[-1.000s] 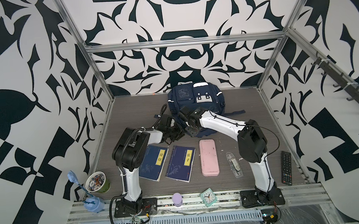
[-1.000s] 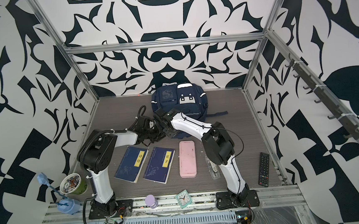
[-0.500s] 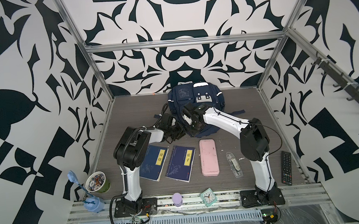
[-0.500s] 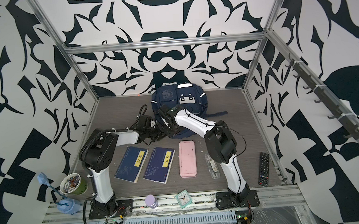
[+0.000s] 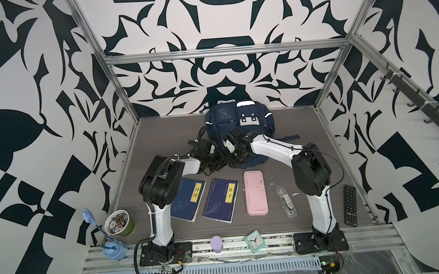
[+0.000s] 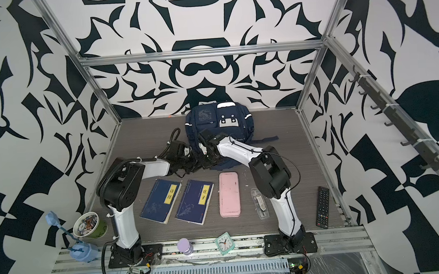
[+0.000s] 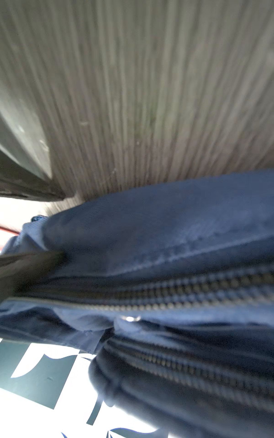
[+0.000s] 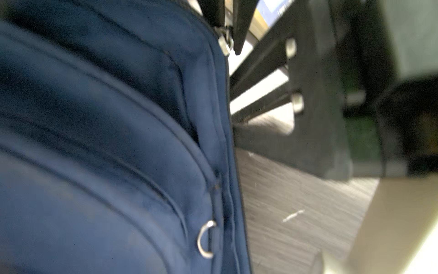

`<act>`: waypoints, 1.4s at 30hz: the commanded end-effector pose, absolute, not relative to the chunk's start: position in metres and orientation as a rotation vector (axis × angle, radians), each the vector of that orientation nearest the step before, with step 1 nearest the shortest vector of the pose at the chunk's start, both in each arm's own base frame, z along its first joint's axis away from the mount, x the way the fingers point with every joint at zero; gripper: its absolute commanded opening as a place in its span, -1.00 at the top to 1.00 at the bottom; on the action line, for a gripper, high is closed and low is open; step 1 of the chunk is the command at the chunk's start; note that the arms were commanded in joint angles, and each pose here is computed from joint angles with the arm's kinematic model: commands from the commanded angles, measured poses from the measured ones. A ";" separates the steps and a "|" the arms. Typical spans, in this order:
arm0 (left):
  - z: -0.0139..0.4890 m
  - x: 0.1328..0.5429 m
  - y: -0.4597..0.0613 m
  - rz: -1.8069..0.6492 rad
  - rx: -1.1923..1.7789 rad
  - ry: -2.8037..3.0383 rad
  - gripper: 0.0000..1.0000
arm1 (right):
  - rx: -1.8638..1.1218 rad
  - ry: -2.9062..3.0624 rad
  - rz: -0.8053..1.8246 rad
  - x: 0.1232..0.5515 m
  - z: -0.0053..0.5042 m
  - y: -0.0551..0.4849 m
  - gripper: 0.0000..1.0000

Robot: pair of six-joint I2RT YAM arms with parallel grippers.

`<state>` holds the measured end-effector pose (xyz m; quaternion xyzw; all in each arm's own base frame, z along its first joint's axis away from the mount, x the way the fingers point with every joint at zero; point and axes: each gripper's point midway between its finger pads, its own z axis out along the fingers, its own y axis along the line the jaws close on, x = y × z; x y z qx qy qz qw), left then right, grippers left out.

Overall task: Pack books, pencil case, and school supplies into a backpack
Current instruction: Unzip the student bag at the top-center of the table.

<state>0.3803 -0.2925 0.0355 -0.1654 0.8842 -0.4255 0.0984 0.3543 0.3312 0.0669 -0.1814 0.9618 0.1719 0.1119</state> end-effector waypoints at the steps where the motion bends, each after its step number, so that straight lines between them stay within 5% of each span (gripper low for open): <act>1: 0.018 0.366 -0.279 -1.140 -0.505 2.688 0.22 | -0.507 2.745 0.632 0.367 0.071 0.353 1.00; 15: 0.069 0.392 -0.235 -1.011 -0.467 2.593 0.13 | -0.413 2.689 0.654 0.373 0.071 0.315 1.00; 26: 0.111 0.460 -0.278 -1.054 -0.232 2.574 0.17 | -0.294 2.718 0.622 0.372 0.070 0.259 1.00; 42: 0.090 0.497 -0.327 -1.104 -0.080 2.645 0.16 | -0.251 2.728 0.655 0.366 0.071 0.251 1.00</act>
